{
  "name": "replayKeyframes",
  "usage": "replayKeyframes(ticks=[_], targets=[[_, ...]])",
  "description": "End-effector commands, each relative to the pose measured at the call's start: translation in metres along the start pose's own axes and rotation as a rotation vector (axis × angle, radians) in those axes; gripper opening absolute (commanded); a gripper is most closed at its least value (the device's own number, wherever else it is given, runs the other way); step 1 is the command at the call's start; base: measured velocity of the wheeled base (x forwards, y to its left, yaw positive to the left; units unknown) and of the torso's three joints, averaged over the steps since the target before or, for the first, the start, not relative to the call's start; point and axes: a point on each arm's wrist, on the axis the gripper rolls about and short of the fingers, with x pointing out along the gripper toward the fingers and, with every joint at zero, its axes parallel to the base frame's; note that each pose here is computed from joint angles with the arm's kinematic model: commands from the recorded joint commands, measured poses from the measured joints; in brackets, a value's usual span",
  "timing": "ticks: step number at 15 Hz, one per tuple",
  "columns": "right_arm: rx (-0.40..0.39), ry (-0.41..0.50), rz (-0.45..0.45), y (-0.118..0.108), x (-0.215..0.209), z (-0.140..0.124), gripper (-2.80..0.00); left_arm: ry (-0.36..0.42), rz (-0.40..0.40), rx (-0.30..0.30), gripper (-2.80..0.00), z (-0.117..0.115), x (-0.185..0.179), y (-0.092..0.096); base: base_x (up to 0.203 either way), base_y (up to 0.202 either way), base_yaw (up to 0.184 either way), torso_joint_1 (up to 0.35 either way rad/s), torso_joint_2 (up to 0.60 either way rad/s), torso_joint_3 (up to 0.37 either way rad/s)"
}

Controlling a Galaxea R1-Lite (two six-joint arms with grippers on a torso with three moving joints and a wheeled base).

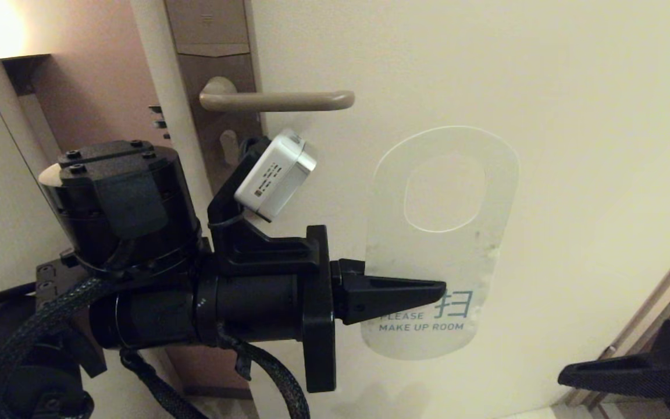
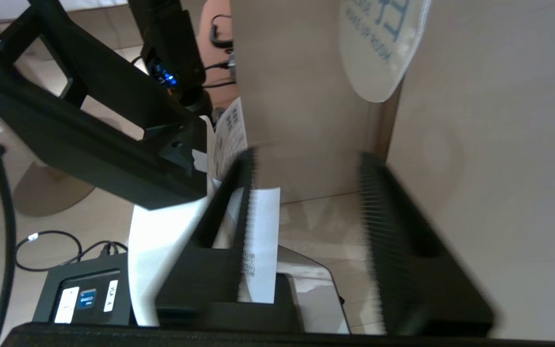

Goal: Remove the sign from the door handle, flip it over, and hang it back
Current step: Hand it to the other hand

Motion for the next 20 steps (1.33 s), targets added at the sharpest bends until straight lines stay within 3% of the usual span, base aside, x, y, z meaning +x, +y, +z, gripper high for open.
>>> replayKeyframes(ticks=[1, 11, 15, 20], targets=[[0.034, 0.031, 0.030, -0.009, 0.011, -0.003, 0.00, -0.007, -0.006, 0.005, -2.80, 0.002, 0.001, 0.000, 0.000, 0.000, 0.000, 0.000, 0.00, 0.000], [0.056, 0.068, 0.056, -0.029, 0.037, 0.005, 0.00, -0.040, -0.019, -0.006, -2.80, 0.005, 0.016, 0.009, 0.000, 0.000, 0.000, 0.000, 0.00, 0.000], [0.020, 0.028, 0.041, -0.045, 0.051, 0.008, 0.00, -0.035, -0.018, -0.011, -2.80, 0.003, 0.018, 0.011, 0.000, 0.000, 0.000, 0.000, 0.00, 0.000], [0.024, 0.025, 0.050, -0.050, 0.058, 0.013, 0.00, -0.043, -0.019, -0.006, -2.80, 0.002, 0.025, 0.017, 0.000, 0.000, 0.000, 0.000, 0.00, 0.000]])
